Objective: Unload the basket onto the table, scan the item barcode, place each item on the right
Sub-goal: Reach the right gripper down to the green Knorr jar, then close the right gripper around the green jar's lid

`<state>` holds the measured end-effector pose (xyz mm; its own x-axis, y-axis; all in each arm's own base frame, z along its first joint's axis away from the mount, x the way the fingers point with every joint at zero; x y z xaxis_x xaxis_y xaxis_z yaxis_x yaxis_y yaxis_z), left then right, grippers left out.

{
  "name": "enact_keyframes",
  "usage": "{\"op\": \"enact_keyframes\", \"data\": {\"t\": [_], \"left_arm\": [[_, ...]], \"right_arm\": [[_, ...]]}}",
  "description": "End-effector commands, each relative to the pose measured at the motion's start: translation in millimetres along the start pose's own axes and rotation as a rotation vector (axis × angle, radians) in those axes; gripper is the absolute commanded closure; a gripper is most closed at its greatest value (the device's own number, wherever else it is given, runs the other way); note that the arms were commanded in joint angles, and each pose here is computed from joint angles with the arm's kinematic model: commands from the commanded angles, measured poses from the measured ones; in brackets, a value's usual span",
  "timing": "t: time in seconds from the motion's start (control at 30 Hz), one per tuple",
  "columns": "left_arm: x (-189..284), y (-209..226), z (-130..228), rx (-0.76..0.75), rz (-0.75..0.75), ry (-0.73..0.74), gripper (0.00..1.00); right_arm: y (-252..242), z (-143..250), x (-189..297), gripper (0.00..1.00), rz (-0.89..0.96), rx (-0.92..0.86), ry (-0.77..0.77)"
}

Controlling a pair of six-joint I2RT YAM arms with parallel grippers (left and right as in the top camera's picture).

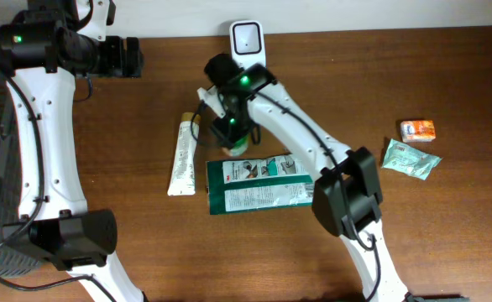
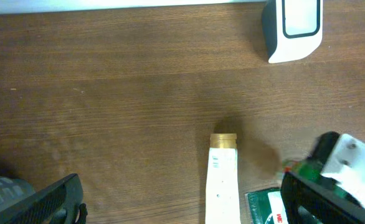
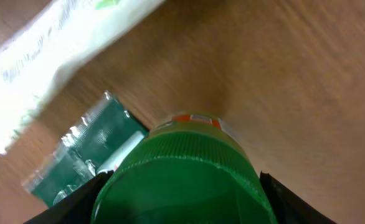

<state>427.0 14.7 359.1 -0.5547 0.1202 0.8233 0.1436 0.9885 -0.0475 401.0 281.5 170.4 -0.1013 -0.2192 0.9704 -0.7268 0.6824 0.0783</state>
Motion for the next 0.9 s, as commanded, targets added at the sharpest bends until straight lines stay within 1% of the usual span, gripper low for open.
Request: {"op": "enact_keyframes", "data": {"t": [0.0, 0.13, 0.2, 0.3, 0.4, 0.47, 0.53, 0.6, 0.67, 0.7, 0.73, 0.77, 0.8, 0.87], "left_arm": [[5.0, -1.5, -1.4, -0.020, 0.008, -0.016, 0.01], [5.0, -1.5, -1.4, -0.020, 0.007, -0.016, 0.01], [5.0, -1.5, -1.4, -0.020, 0.008, -0.016, 0.01], [5.0, -1.5, -1.4, -0.020, 0.007, -0.016, 0.01], [5.0, -1.5, -1.4, -0.020, 0.008, -0.016, 0.01], [5.0, -1.5, -1.4, -0.020, 0.008, -0.016, 0.01], [5.0, -1.5, -1.4, -0.020, 0.008, -0.016, 0.01], [5.0, -1.5, -1.4, -0.019, 0.008, -0.016, 0.01], [5.0, -1.5, -1.4, -0.019, 0.008, -0.016, 0.01], [5.0, -1.5, -1.4, -0.020, 0.008, -0.016, 0.01], [5.0, -1.5, -1.4, -0.020, 0.008, -0.016, 0.01], [5.0, -1.5, -1.4, -0.020, 0.008, -0.016, 0.01], [5.0, -1.5, -1.4, -0.020, 0.008, -0.016, 0.01], [5.0, -1.5, -1.4, -0.020, 0.008, -0.016, 0.01]], "right_arm": [[0.4, 1.9, 34.1, 0.36, 0.021, 0.356, -0.030], [1.9, 9.1, 30.6, 0.34, 0.000, 0.634, 0.012], [2.1, 10.6, 28.1, 0.28, -0.010, 0.787, 0.021], [1.3, 15.7, 22.0, 0.28, -0.031, 0.957, 0.044], [-3.5, 21.2, 16.1, 0.28, -0.048, 1.060, 0.061], [-10.9, 22.4, 12.3, 0.29, -0.043, 1.081, 0.058], [-16.9, 17.3, 12.0, 0.29, -0.029, 1.046, 0.013], [-22.9, 9.1, 17.7, 0.24, -0.012, 0.931, -0.052], [-24.1, 4.9, 22.9, 0.24, 0.003, 0.868, -0.070], [-24.4, 1.9, 27.6, 0.19, 0.013, 0.816, -0.083], [-24.4, -2.2, 33.7, 0.12, 0.023, 0.741, -0.102], [-24.6, -7.0, 41.3, 0.02, 0.034, 0.636, -0.127], [-24.7, -10.7, 47.7, 0.02, 0.040, 0.549, -0.148], [-24.9, -18.9, 63.1, 0.02, 0.040, 0.284, -0.201]]}}
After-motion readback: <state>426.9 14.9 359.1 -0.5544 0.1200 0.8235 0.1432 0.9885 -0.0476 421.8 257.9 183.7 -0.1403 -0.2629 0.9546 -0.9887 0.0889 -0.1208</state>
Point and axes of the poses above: each gripper's point midway between its finger pads, its own x axis back along the fingers, its own y axis along the line the jaws close on, z = x × y, the point moved 8 cm from there along x, back along the fingers, and after that the axes turned 3 degrees about -x, right-handed, at the moved point
